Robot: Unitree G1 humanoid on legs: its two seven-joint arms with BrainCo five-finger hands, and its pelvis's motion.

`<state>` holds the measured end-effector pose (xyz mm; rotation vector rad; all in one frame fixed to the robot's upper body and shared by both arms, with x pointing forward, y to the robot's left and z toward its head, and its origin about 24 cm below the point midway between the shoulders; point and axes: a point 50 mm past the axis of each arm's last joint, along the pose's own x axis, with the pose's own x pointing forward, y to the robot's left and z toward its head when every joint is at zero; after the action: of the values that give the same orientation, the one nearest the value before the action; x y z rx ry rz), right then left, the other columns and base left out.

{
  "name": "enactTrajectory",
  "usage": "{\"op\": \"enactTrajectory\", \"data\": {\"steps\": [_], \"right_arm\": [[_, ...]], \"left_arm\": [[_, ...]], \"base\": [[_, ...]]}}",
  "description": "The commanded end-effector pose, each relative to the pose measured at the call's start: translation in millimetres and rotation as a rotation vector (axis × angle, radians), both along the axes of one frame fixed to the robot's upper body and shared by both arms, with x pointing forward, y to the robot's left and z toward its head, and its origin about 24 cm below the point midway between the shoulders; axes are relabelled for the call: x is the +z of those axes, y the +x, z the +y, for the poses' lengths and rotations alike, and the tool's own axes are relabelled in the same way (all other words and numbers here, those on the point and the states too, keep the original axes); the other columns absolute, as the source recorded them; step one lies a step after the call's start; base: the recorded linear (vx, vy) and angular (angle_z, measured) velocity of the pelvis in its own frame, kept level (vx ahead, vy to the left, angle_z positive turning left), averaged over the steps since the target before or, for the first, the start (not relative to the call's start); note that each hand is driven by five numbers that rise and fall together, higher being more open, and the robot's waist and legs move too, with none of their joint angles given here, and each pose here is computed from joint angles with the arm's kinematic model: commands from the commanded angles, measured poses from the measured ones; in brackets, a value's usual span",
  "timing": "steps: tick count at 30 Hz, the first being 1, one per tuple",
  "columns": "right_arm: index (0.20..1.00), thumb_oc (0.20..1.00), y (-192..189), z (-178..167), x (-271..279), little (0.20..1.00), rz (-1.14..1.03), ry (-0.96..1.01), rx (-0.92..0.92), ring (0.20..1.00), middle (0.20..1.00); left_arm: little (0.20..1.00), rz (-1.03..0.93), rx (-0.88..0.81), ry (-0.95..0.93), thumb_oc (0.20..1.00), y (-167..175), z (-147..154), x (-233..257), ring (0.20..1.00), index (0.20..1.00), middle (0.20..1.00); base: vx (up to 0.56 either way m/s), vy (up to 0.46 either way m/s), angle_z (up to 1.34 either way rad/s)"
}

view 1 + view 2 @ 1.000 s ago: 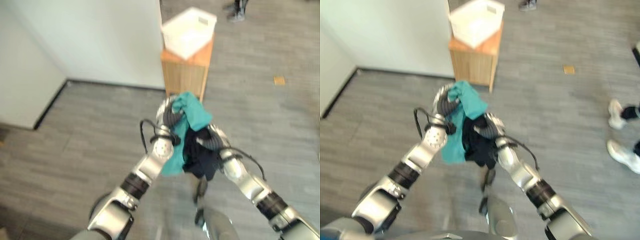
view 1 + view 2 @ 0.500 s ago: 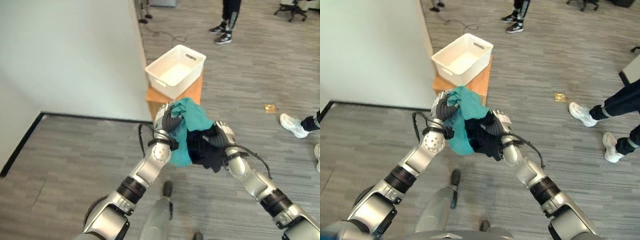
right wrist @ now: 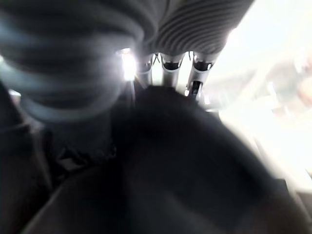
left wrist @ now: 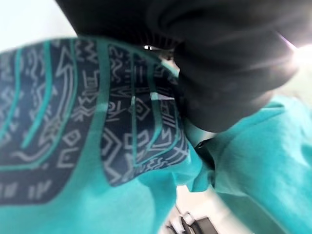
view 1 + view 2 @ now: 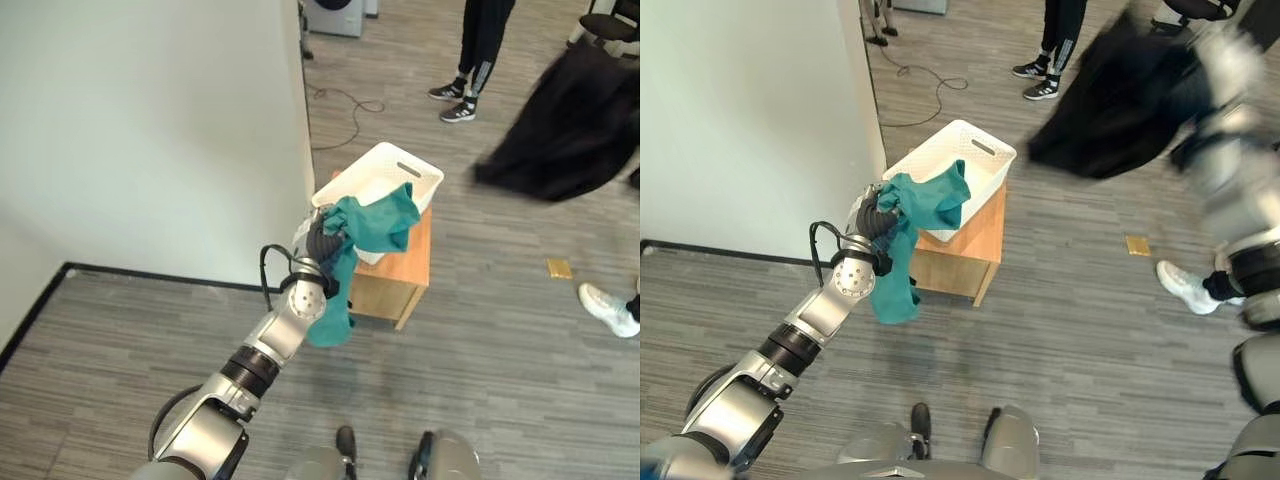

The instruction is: Pick up bed clothes into laundry basket.

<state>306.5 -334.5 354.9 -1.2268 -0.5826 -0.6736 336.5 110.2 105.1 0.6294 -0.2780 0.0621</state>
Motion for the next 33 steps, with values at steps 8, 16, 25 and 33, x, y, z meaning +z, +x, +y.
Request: {"op": "enactTrajectory", "data": {"steps": [8, 16, 25, 33], "right_arm": [[0.200, 0.200, 54, 23, -16, 0.200, 0.206, -0.013, -0.026, 0.200, 0.200], [0.200, 0.200, 67, 44, -27, 0.200, 0.232, -0.031, 0.013, 0.200, 0.200], [0.200, 0.200, 80, 52, -45, 0.200, 0.286, -0.016, -0.023, 0.200, 0.200], [0.200, 0.200, 86, 57, -49, 0.200, 0.295, 0.001, -0.041, 0.200, 0.200]], "left_arm": [[0.200, -0.096, -0.189, -0.029, 0.200, -5, -41, 17, 0.200, 0.200, 0.200], [0.200, -0.108, -0.205, -0.065, 0.200, -6, -45, 23, 0.200, 0.200, 0.200], [0.200, -0.103, -0.228, -0.070, 0.200, -10, -44, 22, 0.200, 0.200, 0.200], [0.200, -0.110, -0.246, -0.093, 0.200, -13, -45, 24, 0.200, 0.200, 0.200]], "base": [[0.15, -0.144, 0.49], [0.05, -0.034, 0.07], [-0.03, 0.014, 0.00], [-0.06, 0.009, -0.02]]}}
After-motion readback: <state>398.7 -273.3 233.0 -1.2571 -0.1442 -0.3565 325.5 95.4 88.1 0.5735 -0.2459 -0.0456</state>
